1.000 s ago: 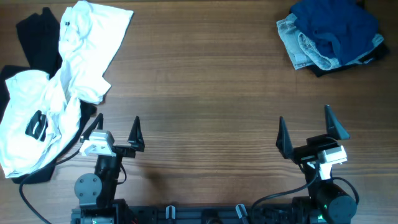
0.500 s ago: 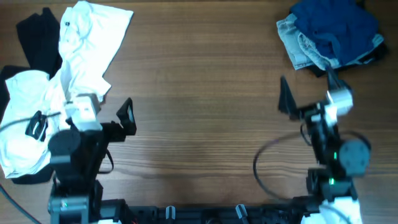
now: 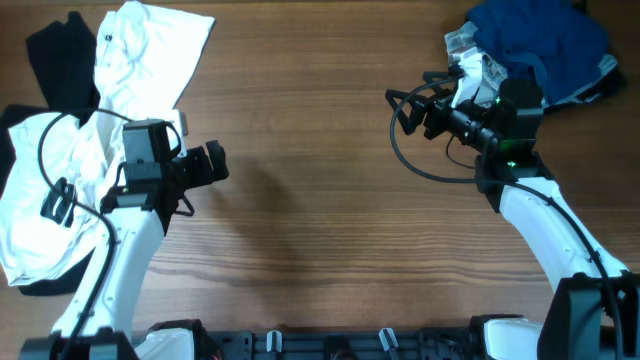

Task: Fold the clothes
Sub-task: 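Reach the left gripper into the white T-shirt and grasp it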

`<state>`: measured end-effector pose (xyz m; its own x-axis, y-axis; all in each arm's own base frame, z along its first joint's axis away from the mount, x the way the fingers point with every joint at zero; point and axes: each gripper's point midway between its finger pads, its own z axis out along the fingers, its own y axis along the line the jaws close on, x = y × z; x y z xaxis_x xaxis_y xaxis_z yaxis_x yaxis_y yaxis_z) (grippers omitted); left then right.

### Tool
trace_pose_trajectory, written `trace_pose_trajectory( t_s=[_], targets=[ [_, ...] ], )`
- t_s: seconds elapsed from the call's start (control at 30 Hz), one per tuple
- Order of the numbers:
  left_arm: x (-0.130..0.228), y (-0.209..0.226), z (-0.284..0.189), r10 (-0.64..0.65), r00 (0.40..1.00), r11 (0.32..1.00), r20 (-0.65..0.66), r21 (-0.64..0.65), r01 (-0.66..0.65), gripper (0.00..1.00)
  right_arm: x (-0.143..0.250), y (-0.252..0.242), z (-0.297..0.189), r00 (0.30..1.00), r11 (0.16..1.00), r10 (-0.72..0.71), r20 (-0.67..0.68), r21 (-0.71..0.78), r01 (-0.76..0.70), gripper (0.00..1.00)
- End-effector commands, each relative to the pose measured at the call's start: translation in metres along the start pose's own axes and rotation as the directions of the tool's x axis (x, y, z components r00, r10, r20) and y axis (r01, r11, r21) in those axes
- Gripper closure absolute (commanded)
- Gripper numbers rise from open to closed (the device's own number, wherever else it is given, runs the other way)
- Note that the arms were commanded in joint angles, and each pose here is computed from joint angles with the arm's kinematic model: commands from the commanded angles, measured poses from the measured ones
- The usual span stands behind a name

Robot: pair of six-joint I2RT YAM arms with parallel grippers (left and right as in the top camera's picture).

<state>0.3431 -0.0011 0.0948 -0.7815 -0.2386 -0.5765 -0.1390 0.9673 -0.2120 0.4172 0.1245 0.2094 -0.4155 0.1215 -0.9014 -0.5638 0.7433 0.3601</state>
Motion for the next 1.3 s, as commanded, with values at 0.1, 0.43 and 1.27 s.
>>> trace_pose_trajectory(
  t_s=[0.1,0.43,1.27],
  targets=[
    [-0.050,0.078,0.013,0.004,0.984,0.963,0.180,-0.264,0.045,0.00,-0.005,0.006,0.003,0.998,0.998,0.057,-0.006,-0.037,-0.057,0.05],
    [-0.012,0.156,0.066,-0.257,0.956,0.890,0.141,-0.350,0.291,0.10,0.006,0.004,0.003,0.995,0.995,0.091,-0.045,-0.027,-0.092,0.23],
    [-0.061,-0.014,-0.050,-0.240,0.943,0.965,0.232,0.163,0.205,0.96,-0.001,-0.010,-0.001,0.992,0.992,0.125,-0.010,0.030,-0.124,0.59]
  ],
)
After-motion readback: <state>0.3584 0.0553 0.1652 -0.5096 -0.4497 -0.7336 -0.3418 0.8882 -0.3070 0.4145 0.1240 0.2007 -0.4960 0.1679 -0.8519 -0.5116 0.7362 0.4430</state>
